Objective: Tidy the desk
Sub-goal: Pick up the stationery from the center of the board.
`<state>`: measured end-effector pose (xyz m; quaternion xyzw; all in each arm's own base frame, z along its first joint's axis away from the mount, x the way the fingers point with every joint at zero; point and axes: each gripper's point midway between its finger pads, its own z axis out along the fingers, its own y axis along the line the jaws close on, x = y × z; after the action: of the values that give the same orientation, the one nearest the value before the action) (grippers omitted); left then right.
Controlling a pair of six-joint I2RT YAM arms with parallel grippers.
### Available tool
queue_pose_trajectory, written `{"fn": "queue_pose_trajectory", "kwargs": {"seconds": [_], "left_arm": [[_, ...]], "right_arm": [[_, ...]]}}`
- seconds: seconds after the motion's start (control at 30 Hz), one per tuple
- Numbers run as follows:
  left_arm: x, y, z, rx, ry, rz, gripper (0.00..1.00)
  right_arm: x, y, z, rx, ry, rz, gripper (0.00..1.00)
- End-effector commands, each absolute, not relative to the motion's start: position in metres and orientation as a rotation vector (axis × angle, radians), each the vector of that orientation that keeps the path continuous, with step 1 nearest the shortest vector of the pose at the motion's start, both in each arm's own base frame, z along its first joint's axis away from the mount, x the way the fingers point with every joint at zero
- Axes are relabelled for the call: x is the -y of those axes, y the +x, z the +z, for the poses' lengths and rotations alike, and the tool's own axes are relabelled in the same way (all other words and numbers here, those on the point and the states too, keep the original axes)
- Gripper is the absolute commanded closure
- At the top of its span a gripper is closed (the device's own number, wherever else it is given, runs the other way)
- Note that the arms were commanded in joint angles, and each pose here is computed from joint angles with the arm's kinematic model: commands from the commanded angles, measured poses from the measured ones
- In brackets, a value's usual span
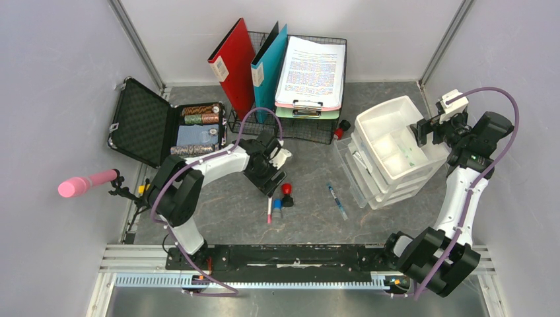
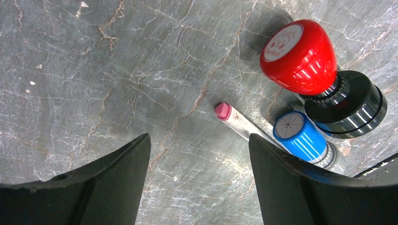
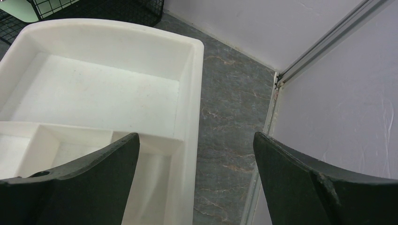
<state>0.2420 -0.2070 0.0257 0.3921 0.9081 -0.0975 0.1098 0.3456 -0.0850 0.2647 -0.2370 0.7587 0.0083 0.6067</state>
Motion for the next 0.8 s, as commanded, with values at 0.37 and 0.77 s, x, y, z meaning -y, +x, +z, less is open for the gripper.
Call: {"fn": "queue_pose_trajectory", "kwargs": {"seconds": [0.37, 0.77], "left_arm": [[0.217, 0.243, 0.019, -2.688, 1.096, -0.338, 0.2], [0.219, 0.241, 0.013, -2.713, 1.092, -0.358, 0.2]], "right_arm": [[0.064, 0.307, 0.151, -2.103, -0.462, 0.288, 0.02], [0.065, 0.307, 0.151, -2.103, -0.463, 0.288, 0.02]]}}
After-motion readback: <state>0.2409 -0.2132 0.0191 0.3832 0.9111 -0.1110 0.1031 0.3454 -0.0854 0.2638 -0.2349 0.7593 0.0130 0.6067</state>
